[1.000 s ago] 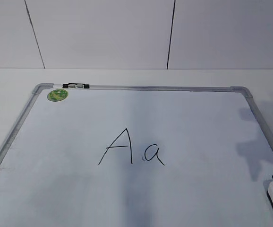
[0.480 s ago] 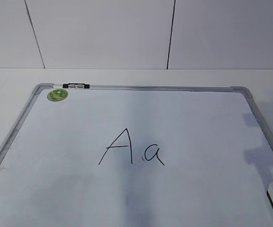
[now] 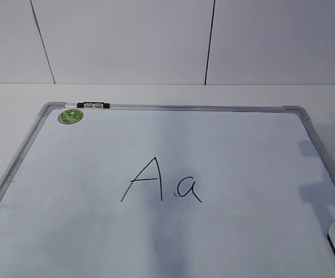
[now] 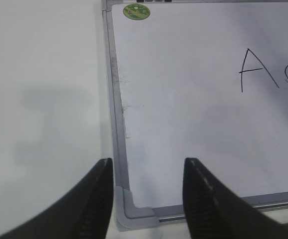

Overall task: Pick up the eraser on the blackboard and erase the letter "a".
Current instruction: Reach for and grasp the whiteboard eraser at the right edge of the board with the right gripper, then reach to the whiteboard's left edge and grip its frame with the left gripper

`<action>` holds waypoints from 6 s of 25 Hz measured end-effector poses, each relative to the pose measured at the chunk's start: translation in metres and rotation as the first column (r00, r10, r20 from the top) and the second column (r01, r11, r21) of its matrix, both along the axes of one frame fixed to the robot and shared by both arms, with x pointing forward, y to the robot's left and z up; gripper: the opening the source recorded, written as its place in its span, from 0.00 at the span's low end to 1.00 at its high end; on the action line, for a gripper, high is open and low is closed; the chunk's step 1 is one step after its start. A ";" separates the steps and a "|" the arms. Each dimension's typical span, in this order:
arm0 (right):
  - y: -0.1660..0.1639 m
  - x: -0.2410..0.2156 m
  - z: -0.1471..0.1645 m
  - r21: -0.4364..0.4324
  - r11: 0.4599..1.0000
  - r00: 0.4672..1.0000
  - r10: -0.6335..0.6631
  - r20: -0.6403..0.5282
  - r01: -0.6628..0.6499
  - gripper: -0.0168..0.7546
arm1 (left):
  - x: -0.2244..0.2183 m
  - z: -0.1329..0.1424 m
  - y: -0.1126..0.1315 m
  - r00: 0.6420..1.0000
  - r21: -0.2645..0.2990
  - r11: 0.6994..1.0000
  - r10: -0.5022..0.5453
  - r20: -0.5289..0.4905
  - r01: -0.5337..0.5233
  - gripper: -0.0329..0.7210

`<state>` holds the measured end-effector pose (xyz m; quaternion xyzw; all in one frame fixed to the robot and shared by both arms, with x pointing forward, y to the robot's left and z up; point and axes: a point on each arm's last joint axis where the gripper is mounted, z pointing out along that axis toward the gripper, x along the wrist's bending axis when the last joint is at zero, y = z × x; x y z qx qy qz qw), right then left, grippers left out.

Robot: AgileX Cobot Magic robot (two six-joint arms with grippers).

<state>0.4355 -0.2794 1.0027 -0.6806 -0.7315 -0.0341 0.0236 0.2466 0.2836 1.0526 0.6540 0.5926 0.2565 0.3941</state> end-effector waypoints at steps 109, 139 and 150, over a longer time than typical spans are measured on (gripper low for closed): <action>0.000 -0.001 -0.051 -0.010 0.998 0.995 -0.061 -0.077 0.061 0.71 | 0.000 0.000 0.000 1.000 -0.003 1.000 0.000 0.000 0.000 0.52; 0.002 0.011 -0.029 0.008 0.998 0.994 -0.058 -0.095 0.059 0.71 | 0.000 0.000 0.000 1.000 -0.003 1.000 0.000 0.000 0.000 0.52; 0.010 0.017 -0.019 0.087 0.991 0.991 -0.093 -0.100 0.102 0.71 | 0.008 0.000 0.000 0.999 -0.004 1.000 -0.001 -0.048 0.000 0.59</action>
